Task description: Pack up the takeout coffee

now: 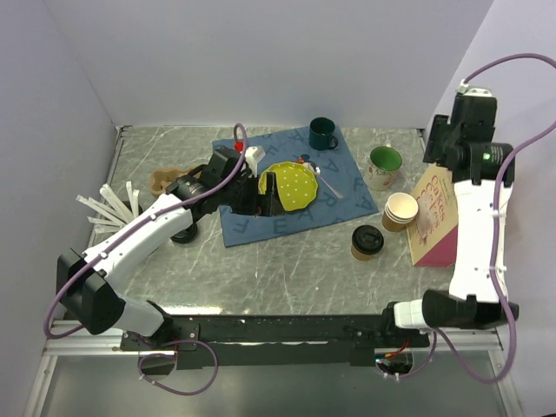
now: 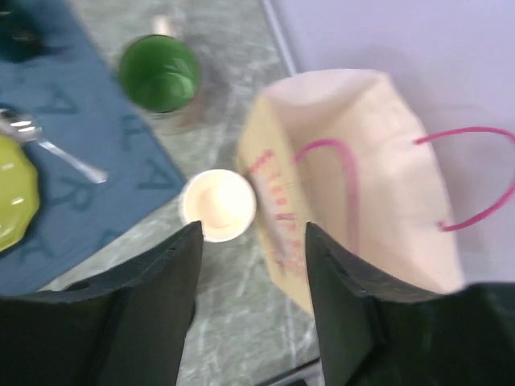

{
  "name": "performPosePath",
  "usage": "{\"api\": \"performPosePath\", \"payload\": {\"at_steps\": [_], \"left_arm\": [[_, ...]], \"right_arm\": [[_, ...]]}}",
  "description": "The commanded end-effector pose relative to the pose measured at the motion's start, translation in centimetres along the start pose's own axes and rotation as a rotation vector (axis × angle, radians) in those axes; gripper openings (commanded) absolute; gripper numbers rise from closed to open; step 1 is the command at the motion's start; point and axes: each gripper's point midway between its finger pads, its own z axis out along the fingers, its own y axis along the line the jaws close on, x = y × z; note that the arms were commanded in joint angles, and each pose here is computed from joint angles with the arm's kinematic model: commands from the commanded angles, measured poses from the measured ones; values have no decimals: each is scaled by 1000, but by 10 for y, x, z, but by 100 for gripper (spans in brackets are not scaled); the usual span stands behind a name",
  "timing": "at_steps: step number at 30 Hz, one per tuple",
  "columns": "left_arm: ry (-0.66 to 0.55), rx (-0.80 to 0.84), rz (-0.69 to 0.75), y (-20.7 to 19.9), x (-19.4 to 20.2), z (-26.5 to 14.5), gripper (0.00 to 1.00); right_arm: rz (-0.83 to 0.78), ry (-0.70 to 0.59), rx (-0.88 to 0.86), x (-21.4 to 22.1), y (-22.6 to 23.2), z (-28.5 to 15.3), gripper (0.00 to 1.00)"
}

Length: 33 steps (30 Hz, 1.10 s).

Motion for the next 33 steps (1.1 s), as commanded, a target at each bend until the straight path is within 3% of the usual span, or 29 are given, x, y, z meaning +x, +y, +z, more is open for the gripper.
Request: {"api": "performPosePath", "payload": {"at_steps": [1,8,16,21,27,33], "left_arm": [[4,101,16,-17,4,-9,97],[31,88,52,-11,9,-4,97],[60,90,62,-12,6,6,97],[61,76,63,-9,5,8,97],[54,57,70,-8,1,7,97],[53,67,63,-11,-2,7,97]], "right_arm": [[49,-18,82,-16,-35,-2,65],[49,-38,102,-18,-53,1,86],[45,-19,94,-17,-53,14,93],[15,59,-44,3,-26,43,90],[-42,118,-83,24,-18,65,84],[-50,179,-98,37,-19,79,67]]}}
